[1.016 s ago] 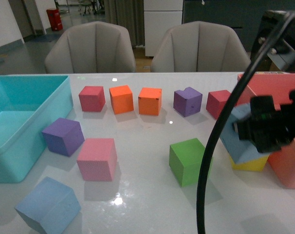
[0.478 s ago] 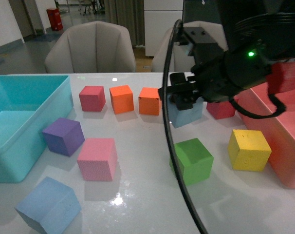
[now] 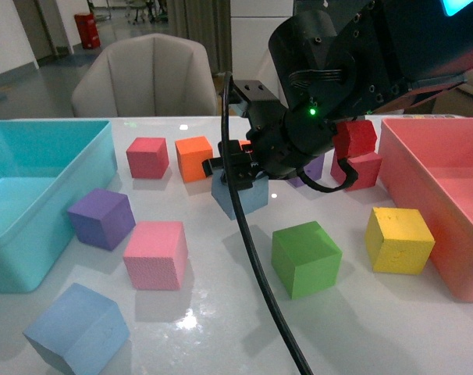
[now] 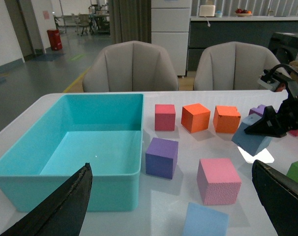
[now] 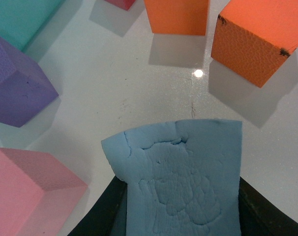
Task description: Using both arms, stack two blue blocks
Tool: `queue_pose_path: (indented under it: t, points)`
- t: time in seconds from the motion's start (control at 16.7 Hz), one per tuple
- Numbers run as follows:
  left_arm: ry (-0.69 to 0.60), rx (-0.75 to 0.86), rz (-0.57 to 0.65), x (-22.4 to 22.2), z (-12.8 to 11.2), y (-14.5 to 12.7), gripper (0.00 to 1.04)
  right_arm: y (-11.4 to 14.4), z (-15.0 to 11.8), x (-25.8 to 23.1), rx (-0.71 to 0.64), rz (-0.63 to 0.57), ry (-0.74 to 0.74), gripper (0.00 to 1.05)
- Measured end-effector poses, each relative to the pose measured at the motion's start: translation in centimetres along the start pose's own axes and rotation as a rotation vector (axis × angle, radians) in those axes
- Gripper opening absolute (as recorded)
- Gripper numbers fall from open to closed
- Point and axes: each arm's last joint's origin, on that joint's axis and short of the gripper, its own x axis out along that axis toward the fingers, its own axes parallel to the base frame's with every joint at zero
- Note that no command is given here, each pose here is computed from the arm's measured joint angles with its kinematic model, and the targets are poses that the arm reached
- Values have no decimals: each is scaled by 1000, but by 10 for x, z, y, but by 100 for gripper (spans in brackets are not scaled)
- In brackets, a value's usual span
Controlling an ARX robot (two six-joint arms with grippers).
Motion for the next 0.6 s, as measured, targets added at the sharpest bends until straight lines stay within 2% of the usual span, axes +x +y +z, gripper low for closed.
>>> queue_pose_path:
  t: [0.6]
  points:
    - [0,0,0,0,0,0,98,-9,-1,28,-27,38,111,42]
